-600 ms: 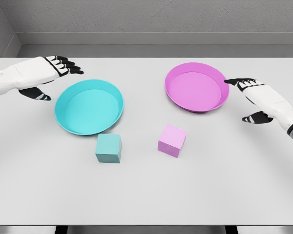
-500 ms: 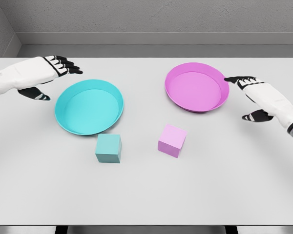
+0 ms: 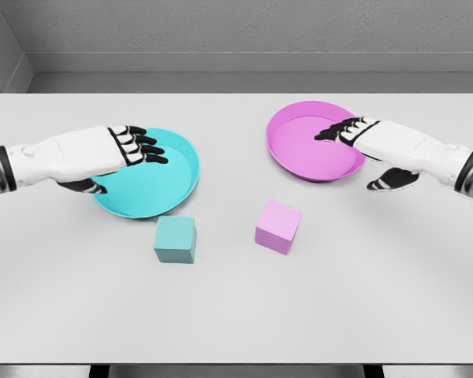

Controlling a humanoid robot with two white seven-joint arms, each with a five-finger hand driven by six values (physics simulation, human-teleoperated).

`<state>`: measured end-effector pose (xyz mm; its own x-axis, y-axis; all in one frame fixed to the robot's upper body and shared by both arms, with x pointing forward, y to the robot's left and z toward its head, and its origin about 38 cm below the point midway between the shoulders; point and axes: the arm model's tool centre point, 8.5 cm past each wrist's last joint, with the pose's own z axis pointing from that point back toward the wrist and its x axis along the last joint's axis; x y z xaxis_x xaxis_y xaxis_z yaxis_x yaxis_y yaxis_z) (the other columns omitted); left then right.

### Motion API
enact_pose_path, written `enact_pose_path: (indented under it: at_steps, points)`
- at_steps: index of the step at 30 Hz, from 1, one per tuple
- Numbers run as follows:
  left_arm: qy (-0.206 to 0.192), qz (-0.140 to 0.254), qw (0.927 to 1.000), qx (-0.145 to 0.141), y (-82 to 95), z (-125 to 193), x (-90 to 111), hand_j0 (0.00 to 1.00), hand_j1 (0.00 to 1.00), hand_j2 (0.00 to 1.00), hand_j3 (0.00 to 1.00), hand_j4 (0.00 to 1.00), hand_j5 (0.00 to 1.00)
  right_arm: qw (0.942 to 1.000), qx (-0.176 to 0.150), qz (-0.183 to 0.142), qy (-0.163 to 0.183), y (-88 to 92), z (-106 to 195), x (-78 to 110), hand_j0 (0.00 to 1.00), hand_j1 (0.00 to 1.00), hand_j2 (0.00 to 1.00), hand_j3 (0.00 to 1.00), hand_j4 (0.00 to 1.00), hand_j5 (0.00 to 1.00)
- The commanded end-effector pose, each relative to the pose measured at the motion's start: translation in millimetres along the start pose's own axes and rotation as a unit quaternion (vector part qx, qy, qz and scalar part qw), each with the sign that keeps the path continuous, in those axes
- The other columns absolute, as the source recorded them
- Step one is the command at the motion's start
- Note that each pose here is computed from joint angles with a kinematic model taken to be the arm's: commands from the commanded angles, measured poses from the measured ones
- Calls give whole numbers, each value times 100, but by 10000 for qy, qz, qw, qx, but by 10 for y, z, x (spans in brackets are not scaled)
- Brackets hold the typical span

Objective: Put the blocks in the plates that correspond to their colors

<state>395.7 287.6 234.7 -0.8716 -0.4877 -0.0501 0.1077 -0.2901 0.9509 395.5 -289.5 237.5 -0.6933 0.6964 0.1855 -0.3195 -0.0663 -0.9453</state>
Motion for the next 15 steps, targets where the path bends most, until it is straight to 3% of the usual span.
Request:
enact_pose_path:
  at_steps: [1,3,4,5,7,10,15]
  points:
    - [-157,-178,9997,20,48,-64,115,100,100,100,100,100,100,9992,292,-49,-267,138,-96,99,100,100,100,100,100,100]
    - [-304,-135,9994,33,-19,-156,221,100,100,100,100,100,100,9980,350,2,-520,172,-144,176,100,100,100,100,100,100]
    - [-312,-237,9992,-9,-29,-180,239,100,100,100,100,100,100,9972,527,15,-523,200,-143,177,100,100,100,100,100,100]
    - [-353,-280,9990,9,-34,-241,267,100,100,100,100,100,100,9931,1038,86,-530,243,-141,179,100,100,100,100,100,100]
    - [-384,-340,9987,-23,-51,-288,291,100,100,100,100,100,100,9886,1356,209,-618,218,-184,220,100,100,100,100,100,100]
    - [-446,-573,9973,-90,-76,-396,358,100,100,100,100,100,100,9863,1184,472,-1051,91,-264,346,100,100,100,100,100,100]
    - [-605,-932,9931,-364,-155,-512,501,100,100,100,100,100,100,9831,1111,612,-1322,10,-401,476,100,100,100,100,100,100]
